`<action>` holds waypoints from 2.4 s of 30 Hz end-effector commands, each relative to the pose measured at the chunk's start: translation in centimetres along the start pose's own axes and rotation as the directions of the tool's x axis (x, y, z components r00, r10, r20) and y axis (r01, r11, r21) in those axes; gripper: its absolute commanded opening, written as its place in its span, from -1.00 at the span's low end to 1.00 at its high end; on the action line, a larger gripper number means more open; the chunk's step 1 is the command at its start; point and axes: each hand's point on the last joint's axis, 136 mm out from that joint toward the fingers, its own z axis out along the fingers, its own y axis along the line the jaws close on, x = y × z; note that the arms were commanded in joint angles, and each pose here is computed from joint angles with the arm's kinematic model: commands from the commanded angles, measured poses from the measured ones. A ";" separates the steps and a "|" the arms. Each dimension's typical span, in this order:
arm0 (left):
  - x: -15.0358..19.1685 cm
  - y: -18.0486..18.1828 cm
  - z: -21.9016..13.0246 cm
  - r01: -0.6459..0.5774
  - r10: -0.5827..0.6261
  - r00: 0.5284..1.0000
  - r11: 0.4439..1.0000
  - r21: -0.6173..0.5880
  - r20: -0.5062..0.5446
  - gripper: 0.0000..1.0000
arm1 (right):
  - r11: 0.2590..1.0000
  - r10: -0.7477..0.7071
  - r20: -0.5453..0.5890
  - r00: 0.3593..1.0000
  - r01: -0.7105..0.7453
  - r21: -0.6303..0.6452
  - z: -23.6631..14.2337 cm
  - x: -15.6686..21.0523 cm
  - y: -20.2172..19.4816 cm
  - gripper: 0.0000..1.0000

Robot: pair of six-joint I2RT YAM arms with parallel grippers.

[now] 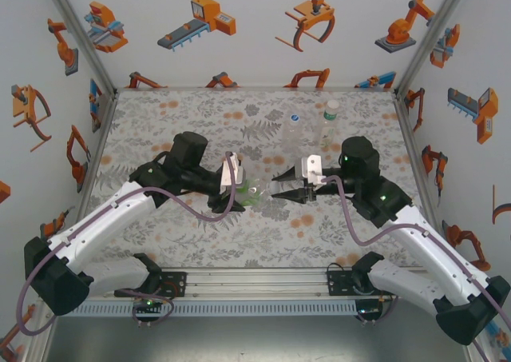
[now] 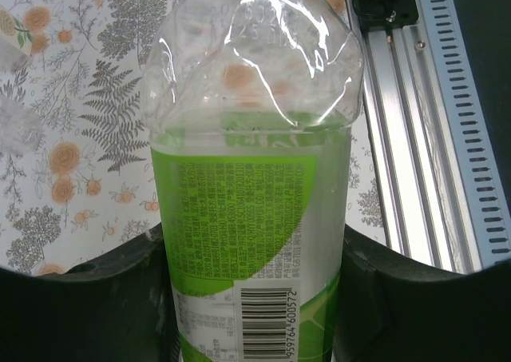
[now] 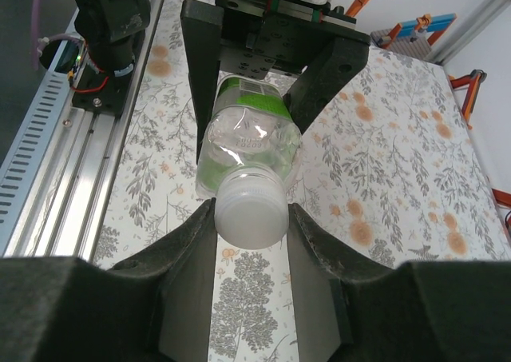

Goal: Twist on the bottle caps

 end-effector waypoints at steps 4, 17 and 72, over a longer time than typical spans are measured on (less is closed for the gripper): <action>-0.6 0.2 -0.1 -0.027 0.027 1.000 1.000 -0.002 -0.003 -1.00 | 0.996 0.084 0.031 0.996 -0.085 0.005 0.0 -1.1 -0.3 -0.68; 0.6 2.2 -0.3 -0.040 0.032 0.997 0.992 -0.121 -0.067 -1.00 | 0.555 0.774 0.233 0.588 -0.808 0.197 -0.2 1.4 -5.3 -1.00; -0.7 1.4 -0.6 -0.052 0.052 0.999 0.993 -0.104 -0.003 -1.00 | 0.904 0.356 0.073 0.932 -0.363 0.228 -3.1 -4.7 -2.9 -0.11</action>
